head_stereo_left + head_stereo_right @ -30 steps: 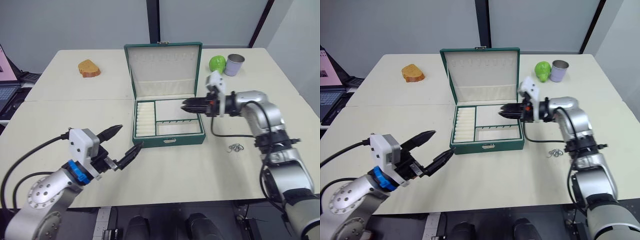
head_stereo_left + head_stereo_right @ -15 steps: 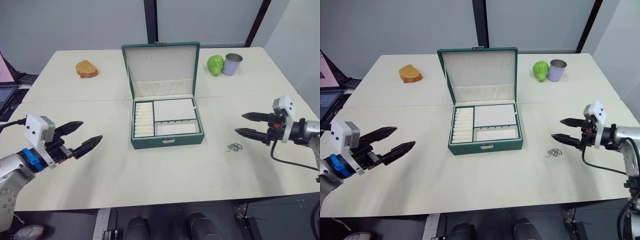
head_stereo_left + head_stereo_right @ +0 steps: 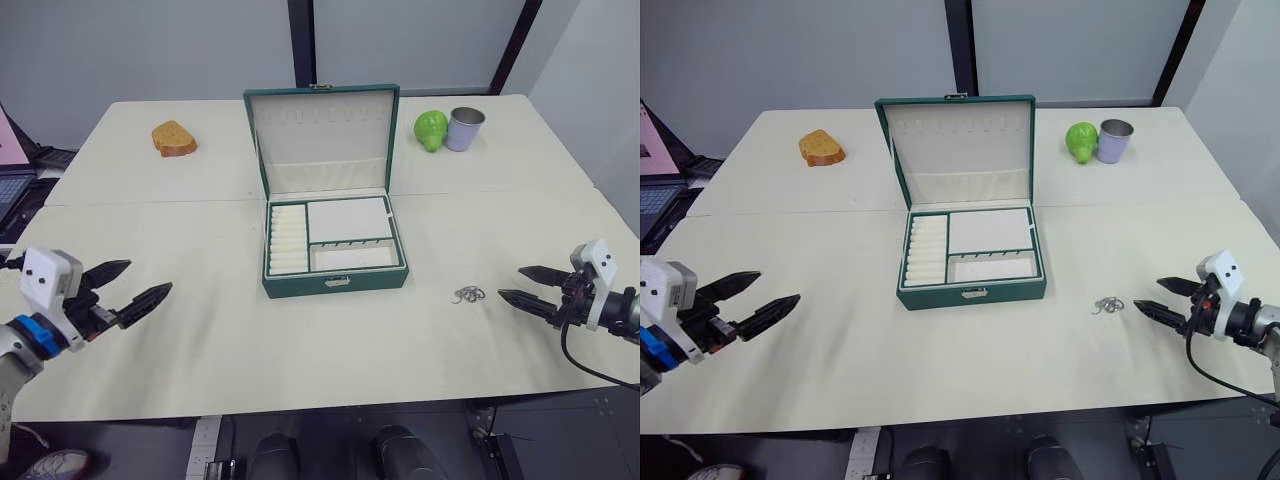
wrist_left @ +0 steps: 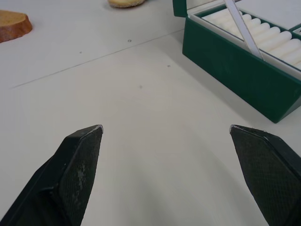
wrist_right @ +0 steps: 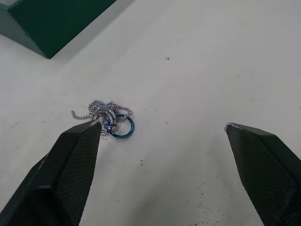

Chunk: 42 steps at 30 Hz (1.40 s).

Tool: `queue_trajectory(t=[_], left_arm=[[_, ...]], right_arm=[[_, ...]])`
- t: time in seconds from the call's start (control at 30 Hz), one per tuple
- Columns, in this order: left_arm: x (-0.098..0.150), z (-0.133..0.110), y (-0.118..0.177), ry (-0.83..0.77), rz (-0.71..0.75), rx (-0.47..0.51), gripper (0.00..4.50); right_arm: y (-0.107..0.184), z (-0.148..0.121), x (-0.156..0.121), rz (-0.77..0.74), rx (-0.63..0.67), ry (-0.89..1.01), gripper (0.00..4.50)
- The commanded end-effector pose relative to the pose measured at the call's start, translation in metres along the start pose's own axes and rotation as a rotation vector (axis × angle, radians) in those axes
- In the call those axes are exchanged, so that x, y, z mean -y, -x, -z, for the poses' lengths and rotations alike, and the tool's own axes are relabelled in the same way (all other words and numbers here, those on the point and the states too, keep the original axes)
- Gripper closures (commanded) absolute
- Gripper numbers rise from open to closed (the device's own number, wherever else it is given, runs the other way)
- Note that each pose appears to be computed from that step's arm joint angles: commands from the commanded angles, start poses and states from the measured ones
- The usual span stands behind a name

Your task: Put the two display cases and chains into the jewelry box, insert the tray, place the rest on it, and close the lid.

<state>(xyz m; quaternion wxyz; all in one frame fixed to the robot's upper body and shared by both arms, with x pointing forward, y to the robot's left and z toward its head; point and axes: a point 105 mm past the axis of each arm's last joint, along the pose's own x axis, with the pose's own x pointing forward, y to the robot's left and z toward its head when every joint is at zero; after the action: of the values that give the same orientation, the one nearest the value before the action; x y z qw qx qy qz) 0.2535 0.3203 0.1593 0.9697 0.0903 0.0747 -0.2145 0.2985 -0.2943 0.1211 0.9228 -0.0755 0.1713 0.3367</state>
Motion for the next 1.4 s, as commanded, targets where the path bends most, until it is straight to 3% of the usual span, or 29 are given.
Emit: queue_trajectory(t=[0.03,0.57,0.67,0.97,1.1,1.4], left_arm=[[-0.003,-0.009,0.006,-0.035,-0.021,0.026,0.0],[0.01,-0.005,0.004,-0.034,0.002,0.02,0.0],[0.033,-0.017,-0.009,-0.067,0.108,0.03,0.0],[0.138,-0.064,-0.056,-0.163,0.615,0.107,0.0],[0.178,-0.066,-0.065,-0.226,0.824,0.114,0.0],[0.217,-0.061,-0.079,-0.366,1.011,0.171,0.0]], right_arm=[[0.001,-0.009,0.003,0.019,0.028,0.039,0.05],[0.002,-0.016,0.005,0.006,0.022,0.09,0.05],[0.002,-0.02,-0.004,-0.025,0.03,0.111,0.05],[-0.016,-0.017,-0.045,-0.158,0.025,0.137,0.05],[-0.03,-0.015,-0.051,-0.154,0.043,0.155,0.05],[-0.043,0.014,-0.045,-0.113,-0.039,0.193,0.05]])
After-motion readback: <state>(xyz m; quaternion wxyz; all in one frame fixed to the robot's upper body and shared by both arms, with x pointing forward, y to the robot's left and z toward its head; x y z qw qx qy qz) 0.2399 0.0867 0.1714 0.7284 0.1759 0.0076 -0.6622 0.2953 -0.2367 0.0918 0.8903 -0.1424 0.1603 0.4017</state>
